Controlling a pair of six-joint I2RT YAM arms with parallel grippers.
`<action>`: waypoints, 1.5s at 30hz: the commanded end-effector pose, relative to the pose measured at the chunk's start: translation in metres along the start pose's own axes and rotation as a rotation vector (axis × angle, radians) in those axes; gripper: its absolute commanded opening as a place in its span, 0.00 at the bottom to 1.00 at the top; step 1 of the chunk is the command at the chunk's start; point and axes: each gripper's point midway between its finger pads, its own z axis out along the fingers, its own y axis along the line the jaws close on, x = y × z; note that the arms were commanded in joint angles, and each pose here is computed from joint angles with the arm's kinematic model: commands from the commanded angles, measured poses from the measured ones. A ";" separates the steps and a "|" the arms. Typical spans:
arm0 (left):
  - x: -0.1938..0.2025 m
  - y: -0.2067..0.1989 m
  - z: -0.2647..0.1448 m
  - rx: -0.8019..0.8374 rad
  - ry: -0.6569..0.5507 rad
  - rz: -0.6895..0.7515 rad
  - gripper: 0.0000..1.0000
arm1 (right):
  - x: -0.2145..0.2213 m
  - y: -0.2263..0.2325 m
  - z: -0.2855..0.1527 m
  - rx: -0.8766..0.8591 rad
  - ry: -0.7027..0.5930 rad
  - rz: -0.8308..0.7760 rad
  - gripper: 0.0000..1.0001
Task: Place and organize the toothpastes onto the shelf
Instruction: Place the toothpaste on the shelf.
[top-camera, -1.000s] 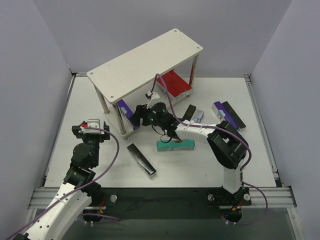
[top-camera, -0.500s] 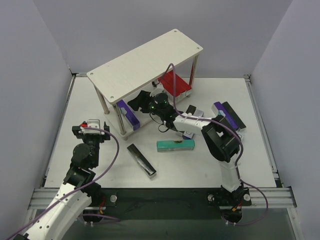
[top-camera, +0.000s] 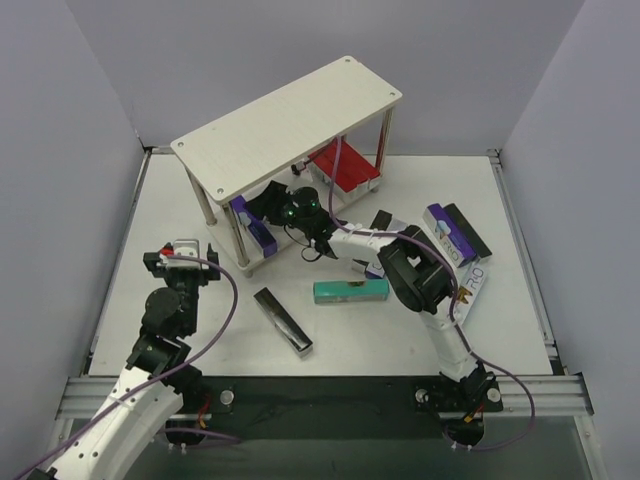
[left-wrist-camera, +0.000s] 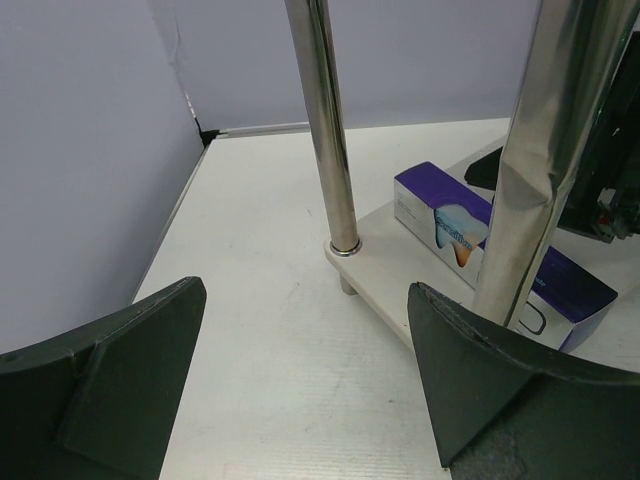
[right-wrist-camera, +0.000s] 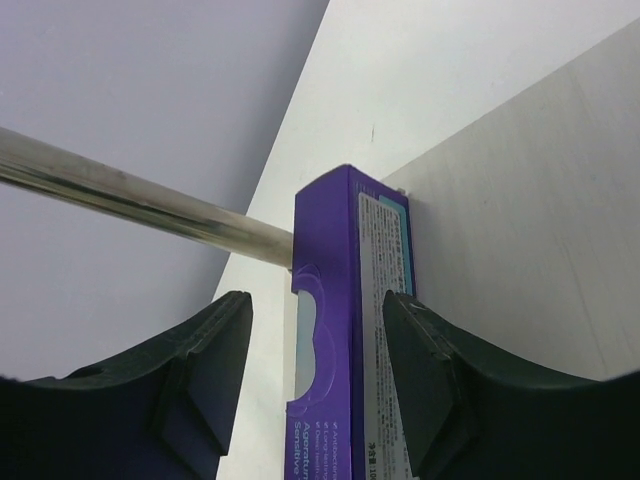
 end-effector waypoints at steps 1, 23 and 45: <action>-0.011 0.002 0.001 -0.008 -0.044 -0.036 0.93 | 0.019 0.022 0.004 -0.054 0.035 0.009 0.55; -0.012 0.000 0.000 0.002 -0.047 -0.049 0.94 | 0.043 0.021 -0.013 0.061 -0.078 0.045 0.38; -0.013 -0.005 -0.001 0.030 -0.050 -0.061 0.94 | -0.001 0.049 -0.039 -0.032 -0.118 -0.003 0.41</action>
